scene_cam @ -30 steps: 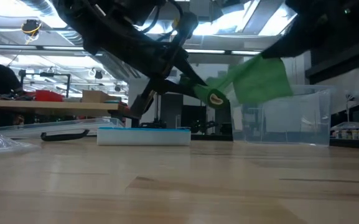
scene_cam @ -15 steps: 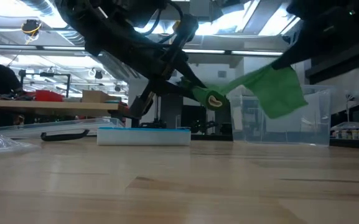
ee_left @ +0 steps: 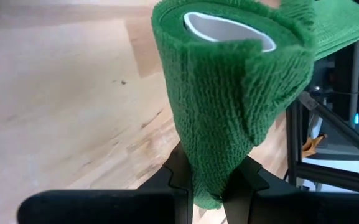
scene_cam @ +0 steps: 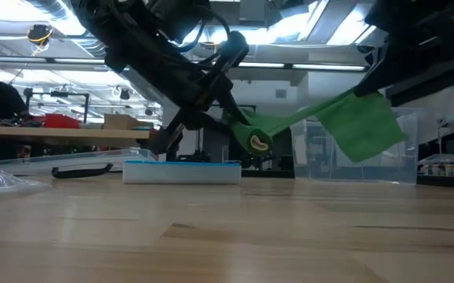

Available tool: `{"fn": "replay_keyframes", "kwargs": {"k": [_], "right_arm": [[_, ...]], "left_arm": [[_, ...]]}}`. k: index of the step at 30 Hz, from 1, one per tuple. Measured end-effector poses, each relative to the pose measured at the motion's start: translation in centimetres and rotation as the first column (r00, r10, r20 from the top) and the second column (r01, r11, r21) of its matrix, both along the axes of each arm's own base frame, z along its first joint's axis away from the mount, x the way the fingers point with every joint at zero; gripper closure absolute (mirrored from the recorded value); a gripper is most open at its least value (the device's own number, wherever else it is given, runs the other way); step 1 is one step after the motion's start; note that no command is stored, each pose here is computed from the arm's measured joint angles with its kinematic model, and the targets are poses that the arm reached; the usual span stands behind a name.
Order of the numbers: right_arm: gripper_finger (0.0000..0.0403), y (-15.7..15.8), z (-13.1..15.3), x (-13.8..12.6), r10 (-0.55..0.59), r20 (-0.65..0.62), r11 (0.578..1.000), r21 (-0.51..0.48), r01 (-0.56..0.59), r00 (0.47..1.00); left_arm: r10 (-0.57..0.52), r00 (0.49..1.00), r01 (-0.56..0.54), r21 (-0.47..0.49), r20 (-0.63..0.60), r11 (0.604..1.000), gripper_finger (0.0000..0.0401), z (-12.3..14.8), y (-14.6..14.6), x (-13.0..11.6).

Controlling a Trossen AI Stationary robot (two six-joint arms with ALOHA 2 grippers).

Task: Roll bandage
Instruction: Roll the green bandage

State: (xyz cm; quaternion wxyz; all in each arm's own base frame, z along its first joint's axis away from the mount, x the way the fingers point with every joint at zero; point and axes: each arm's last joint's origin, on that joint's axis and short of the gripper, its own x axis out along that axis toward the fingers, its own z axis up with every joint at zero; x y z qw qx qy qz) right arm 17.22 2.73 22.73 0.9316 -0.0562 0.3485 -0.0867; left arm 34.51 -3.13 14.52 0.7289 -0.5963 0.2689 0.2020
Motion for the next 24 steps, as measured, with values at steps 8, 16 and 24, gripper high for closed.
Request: {"fn": "replay_keyframes", "kwargs": {"k": [8, 16, 24], "right_arm": [[0.0403, 0.0, -0.2, -0.2, 0.006, -0.025, 1.000, 0.000, -0.006, 1.000], [0.0403, -0.2, -0.6, -0.8, -0.009, -0.100, 0.999, -0.035, 0.006, 0.995], [0.0403, -0.4, 0.0, -1.3, -0.035, -0.094, 0.998, -0.045, 0.031, 0.995]], "left_arm": [[-0.010, 0.999, 0.008, -0.050, -0.048, 0.999, 0.0362, -0.3, -0.1, -0.3], [-0.096, 0.981, 0.074, -0.134, -0.168, 0.988, 0.0363, -1.2, -0.4, -1.2], [-0.156, 0.951, 0.107, -0.190, -0.265, 0.976, 0.0366, -1.9, -1.0, -2.1]]}}
